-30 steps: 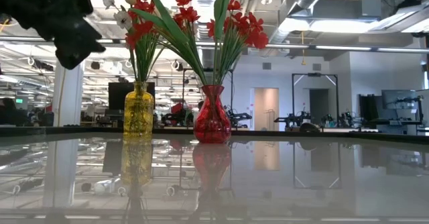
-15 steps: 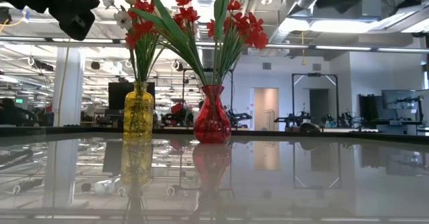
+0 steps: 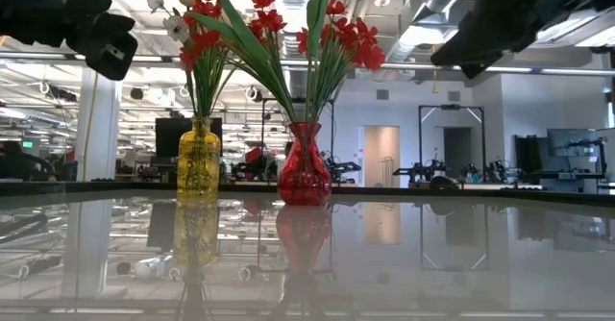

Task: Sort flowers into vase by color
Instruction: Return to Home Position

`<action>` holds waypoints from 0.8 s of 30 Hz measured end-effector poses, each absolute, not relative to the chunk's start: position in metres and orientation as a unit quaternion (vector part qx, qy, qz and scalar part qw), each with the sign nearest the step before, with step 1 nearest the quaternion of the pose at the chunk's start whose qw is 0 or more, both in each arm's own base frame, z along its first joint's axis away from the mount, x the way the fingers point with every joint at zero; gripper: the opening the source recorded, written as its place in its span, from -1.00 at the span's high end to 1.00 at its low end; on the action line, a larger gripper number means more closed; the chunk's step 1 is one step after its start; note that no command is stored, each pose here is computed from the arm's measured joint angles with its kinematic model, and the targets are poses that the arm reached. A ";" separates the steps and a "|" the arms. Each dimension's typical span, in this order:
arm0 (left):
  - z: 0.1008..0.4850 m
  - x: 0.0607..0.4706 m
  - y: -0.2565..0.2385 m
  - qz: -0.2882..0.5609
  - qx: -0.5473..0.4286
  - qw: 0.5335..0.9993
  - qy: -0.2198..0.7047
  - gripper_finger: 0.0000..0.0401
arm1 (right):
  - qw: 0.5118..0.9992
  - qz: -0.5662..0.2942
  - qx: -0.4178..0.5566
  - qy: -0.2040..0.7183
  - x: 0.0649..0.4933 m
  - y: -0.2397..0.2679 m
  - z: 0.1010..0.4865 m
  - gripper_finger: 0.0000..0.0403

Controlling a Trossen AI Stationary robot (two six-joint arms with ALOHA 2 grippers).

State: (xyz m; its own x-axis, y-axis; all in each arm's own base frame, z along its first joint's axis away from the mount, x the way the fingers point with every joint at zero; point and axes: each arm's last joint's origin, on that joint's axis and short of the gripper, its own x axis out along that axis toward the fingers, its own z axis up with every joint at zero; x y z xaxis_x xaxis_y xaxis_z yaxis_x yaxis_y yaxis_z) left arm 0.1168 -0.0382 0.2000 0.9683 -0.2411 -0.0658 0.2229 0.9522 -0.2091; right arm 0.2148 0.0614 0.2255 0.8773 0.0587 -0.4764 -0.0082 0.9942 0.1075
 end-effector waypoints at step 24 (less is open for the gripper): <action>0.209 0.087 -0.013 -0.030 -0.065 0.997 -0.035 0.44 | 0.987 -0.047 0.063 0.138 0.159 -0.016 0.231 0.92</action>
State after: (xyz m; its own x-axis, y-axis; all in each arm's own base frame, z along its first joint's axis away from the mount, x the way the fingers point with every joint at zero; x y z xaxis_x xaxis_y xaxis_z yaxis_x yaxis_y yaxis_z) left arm 0.0873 -0.0129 0.2092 0.9958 -0.0545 0.0733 0.0635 0.9899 -0.1271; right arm 0.1590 -0.0156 0.2313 0.9573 -0.0748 -0.2793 0.1095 0.9878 0.1107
